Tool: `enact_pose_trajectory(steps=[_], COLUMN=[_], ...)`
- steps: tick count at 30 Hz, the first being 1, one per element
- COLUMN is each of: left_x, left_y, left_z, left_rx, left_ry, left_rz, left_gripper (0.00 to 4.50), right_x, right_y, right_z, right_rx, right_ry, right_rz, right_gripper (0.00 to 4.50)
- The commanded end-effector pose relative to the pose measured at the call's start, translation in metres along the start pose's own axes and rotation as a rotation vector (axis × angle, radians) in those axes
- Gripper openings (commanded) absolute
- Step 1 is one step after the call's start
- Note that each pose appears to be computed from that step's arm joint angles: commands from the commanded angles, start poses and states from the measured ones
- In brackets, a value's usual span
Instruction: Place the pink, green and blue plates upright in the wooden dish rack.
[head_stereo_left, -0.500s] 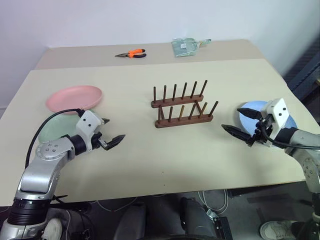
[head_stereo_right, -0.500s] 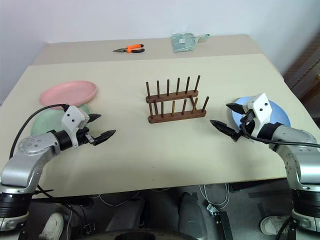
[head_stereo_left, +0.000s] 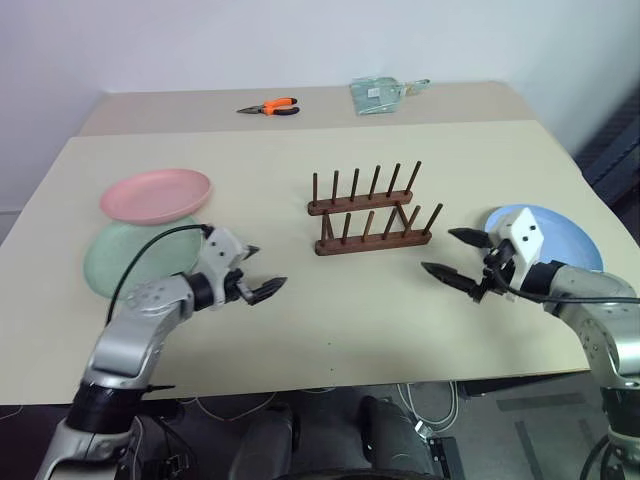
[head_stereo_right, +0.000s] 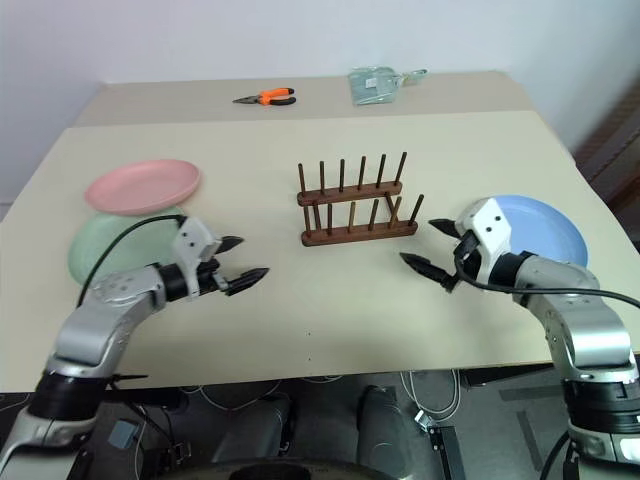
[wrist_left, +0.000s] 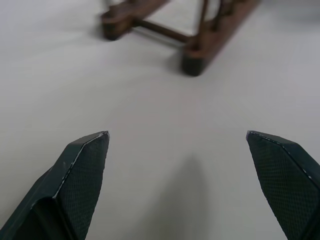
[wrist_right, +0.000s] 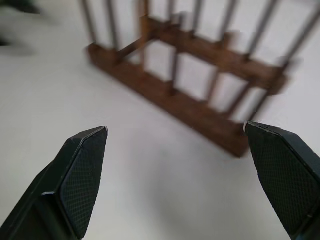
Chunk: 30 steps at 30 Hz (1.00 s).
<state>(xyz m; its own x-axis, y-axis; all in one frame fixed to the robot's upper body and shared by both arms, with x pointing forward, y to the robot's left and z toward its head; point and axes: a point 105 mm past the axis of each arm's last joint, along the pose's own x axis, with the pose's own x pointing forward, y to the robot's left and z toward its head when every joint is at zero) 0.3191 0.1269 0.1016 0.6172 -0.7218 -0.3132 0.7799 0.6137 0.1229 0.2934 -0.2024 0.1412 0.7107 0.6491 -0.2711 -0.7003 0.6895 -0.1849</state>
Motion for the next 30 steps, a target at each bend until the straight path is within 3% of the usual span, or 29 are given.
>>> enact_pose_trajectory(steps=[1, 9, 12, 18, 23, 28, 30], left_x=[0.022, 0.078, 0.090, 0.093, 0.073, 0.059, 0.058], left_y=[0.003, 0.004, -0.003, -0.015, -0.035, -0.037, -0.036], left_z=[-0.001, 0.005, 0.011, 0.008, 0.001, 0.001, 0.002], left_rx=[0.057, 0.054, 0.035, 0.076, 0.236, 0.270, 0.265], left_ry=[0.026, 0.025, 0.003, 0.006, 0.036, 0.056, 0.052], left_rz=[-0.044, -0.199, -0.248, -0.308, -0.467, -0.532, -0.532], left_gripper=[4.50, 4.50, 3.63, 0.82, 0.80, 0.80, 1.81], right_x=[0.001, -0.010, -0.017, -0.022, -0.030, -0.037, -0.038], right_y=[0.015, 0.040, 0.041, 0.041, 0.048, 0.048, 0.046], right_z=[0.013, 0.006, -0.001, -0.003, -0.012, -0.021, -0.023], right_rx=[-0.042, -0.007, -0.002, -0.014, -0.001, 0.005, 0.001], right_ry=[-0.045, -0.058, -0.035, -0.017, 0.062, 0.105, 0.114], right_rz=[-0.008, -0.078, -0.112, -0.127, -0.041, -0.016, -0.021], right_gripper=[4.46, 4.46, 4.50, 4.50, 4.50, 4.50, 4.50])
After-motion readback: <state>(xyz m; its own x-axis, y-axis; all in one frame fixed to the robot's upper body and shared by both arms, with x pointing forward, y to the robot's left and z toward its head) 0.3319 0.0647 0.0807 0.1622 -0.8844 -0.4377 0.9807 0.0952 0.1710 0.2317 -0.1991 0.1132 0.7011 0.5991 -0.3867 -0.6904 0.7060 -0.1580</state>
